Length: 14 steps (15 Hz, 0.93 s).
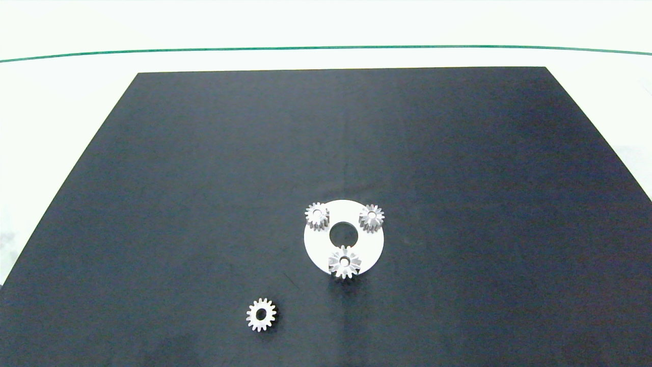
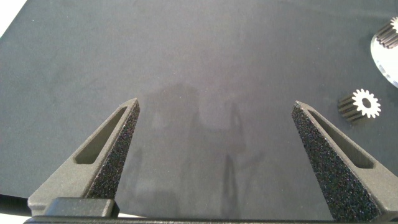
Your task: Remove an incorrectly installed larger gear and replace it with the correct smaller gear
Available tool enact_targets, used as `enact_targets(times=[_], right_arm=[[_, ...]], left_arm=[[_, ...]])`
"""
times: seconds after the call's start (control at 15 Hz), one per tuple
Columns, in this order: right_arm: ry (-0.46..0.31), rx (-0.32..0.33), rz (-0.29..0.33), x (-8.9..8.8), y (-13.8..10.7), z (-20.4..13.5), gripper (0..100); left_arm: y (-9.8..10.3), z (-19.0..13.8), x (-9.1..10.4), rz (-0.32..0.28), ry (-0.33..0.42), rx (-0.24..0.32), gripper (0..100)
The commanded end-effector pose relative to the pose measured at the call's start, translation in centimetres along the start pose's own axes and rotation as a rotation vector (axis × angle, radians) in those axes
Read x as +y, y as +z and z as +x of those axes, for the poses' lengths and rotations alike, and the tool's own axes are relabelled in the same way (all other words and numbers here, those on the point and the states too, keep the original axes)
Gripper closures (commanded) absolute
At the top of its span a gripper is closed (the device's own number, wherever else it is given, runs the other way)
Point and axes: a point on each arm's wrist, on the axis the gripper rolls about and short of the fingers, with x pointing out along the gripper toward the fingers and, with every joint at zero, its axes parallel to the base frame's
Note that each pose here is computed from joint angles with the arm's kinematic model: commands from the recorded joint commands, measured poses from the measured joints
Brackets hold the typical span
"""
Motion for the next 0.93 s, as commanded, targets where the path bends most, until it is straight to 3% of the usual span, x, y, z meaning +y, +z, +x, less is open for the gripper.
enact_targets(times=[0.07, 0.93], right_arm=[[0.002, 0.002, -0.001, 0.0, -0.01, 0.01, 0], [0.0, 0.0, -0.005, 0.0, 0.04, 0.0, 0]], left_arm=[[0.0, 0.0, 0.0, -0.001, 0.001, 0.0, 0], [0.0, 0.0, 0.0, -0.001, 0.001, 0.0, 0]])
